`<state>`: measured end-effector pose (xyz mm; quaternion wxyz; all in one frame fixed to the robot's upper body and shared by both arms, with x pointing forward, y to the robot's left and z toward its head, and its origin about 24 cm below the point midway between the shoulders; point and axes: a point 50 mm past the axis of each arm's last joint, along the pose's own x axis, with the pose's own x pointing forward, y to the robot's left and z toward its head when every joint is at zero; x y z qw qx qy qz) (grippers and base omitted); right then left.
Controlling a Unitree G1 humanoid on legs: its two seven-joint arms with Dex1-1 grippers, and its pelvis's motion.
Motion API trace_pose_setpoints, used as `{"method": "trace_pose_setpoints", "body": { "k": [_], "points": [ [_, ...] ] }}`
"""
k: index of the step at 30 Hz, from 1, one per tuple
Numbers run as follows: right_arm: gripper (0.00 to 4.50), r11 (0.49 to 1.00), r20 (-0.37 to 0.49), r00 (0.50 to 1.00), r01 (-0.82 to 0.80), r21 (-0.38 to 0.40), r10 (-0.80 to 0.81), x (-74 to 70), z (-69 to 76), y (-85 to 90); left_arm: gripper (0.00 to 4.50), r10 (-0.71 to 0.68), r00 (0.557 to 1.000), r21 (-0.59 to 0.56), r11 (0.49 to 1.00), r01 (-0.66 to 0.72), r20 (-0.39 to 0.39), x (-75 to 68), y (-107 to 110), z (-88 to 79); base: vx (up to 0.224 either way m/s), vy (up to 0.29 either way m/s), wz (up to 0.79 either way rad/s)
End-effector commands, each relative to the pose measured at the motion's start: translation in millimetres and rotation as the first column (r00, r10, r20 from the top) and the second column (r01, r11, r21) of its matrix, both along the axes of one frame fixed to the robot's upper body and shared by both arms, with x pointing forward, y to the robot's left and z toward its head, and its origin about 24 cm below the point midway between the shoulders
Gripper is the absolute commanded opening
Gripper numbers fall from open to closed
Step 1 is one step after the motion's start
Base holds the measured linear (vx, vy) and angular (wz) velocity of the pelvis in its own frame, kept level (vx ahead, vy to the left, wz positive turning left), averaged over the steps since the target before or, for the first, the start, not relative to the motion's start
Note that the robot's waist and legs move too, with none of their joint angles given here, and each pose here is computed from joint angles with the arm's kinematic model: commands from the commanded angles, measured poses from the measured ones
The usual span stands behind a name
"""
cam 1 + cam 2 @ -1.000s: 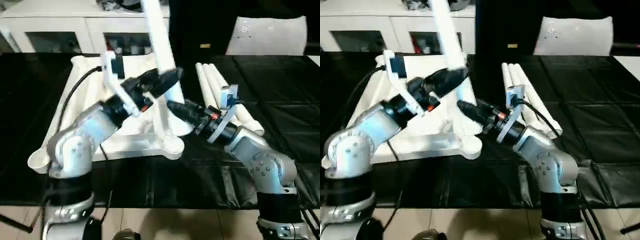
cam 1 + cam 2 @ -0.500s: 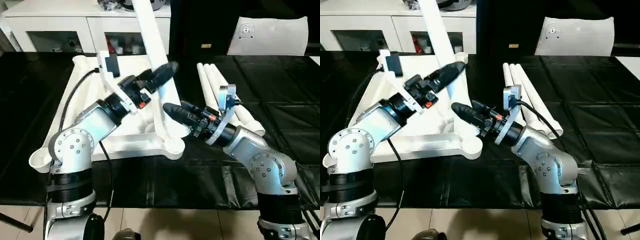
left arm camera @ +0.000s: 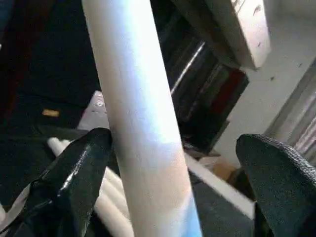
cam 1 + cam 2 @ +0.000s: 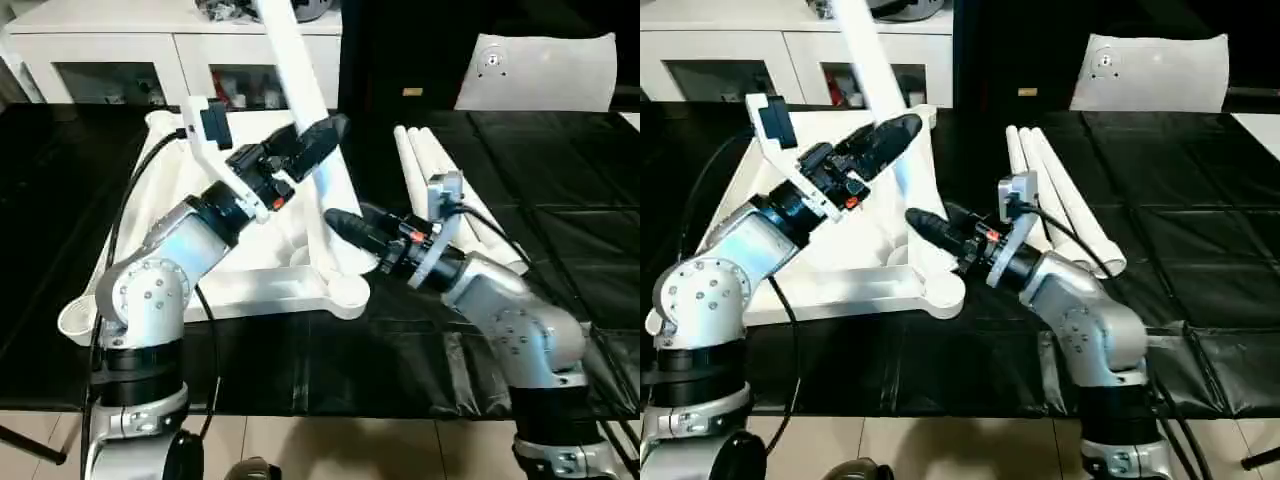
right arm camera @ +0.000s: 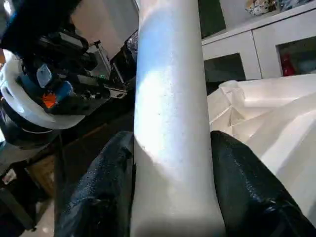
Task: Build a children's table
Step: Pick table leg
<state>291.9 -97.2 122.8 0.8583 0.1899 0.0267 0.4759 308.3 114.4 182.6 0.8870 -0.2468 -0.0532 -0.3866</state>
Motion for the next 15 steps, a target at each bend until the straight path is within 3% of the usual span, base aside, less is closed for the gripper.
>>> {"method": "trace_pose_setpoints", "body": {
  "k": [1, 8, 15],
  "points": [
    [1.93, 1.000, 0.039, 0.999, -0.006, -0.001, 0.006, 1.5, 6.5, 3.6, 4.15, -0.002, 0.999, 0.060, 0.998, -0.001, 0.047, -2.5, -3.7, 2.1, 0.000, 0.000, 0.00],
    [1.93, 1.000, 0.069, 0.997, -0.027, -0.010, 0.027, 0.6, 7.5, 8.4, 4.15, 0.041, 0.998, 0.148, 0.988, -0.047, 0.044, 1.8, -6.7, -7.9, 0.000, 0.000, 0.00],
    [1.93, 0.999, 0.083, 0.996, -0.019, -0.032, 0.022, 3.5, 7.3, 9.7, 4.15, 0.041, 0.996, 0.082, 0.995, -0.048, 0.079, 0.8, -3.5, 1.3, 0.000, 0.000, 0.00]
  ]
}}
